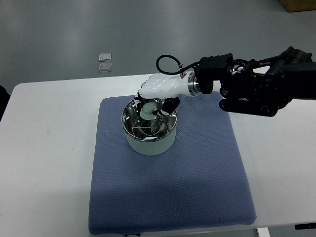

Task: Open lid and place right of pot
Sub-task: 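Lower the right hand and close its fingers around the green lid knob, then lift the glass lid off the pot with the right hand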

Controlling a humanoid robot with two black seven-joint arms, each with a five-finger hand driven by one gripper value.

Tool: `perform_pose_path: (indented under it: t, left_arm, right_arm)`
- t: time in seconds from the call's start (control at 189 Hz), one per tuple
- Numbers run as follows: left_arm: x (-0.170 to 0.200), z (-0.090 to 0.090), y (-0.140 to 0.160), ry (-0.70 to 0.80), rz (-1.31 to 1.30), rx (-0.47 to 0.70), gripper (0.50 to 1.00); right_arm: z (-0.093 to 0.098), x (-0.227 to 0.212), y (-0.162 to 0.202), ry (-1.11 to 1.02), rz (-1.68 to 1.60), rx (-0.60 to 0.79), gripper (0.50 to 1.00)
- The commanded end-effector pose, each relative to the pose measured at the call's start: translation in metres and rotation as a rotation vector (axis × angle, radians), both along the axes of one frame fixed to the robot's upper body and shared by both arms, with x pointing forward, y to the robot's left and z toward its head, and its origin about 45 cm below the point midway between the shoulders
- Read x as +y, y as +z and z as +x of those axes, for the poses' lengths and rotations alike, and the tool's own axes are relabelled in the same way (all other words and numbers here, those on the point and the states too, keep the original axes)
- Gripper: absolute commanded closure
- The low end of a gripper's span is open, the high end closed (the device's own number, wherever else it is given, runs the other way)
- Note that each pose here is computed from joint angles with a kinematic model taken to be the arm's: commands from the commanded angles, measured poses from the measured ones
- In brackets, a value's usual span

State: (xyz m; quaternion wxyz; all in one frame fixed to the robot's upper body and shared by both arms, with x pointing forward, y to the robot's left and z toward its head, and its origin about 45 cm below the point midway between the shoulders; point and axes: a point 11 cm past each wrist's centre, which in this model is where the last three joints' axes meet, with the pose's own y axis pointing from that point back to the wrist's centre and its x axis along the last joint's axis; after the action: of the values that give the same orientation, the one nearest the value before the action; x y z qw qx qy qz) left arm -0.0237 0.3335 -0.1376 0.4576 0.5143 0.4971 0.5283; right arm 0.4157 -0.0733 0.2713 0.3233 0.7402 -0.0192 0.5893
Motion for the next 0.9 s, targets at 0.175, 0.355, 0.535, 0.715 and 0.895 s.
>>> perform_pose_path:
  t: [0.175, 0.355, 0.535, 0.715, 0.895]
  left_arm:
    - [0.0000, 0.0000, 0.0000, 0.000, 0.000, 0.000, 0.500]
    - [-0.0005, 0.0000, -0.0001, 0.000, -0.002, 0.000, 0.500]
    - [0.0000, 0.0000, 0.0000, 0.000, 0.000, 0.000, 0.500]
    - [0.0000, 0.0000, 0.0000, 0.000, 0.000, 0.000, 0.500]
    - [0.0000, 0.0000, 0.0000, 0.000, 0.000, 0.000, 0.500]
  right_arm:
    - [-0.0001, -0.0006, -0.0017, -0.002, -0.003, 0.003, 0.910]
    - [0.0006, -0.0020, -0.0030, -0.002, -0.009, -0.002, 0.973]
    - [0.0014, -0.0029, -0.0042, -0.002, -0.015, -0.005, 1.000]
    - [0.0025, -0.0031, -0.0017, -0.001, -0.016, -0.013, 1.000]
    - [0.0028, -0.0025, 0.0017, 0.003, -0.010, -0.018, 1.000]
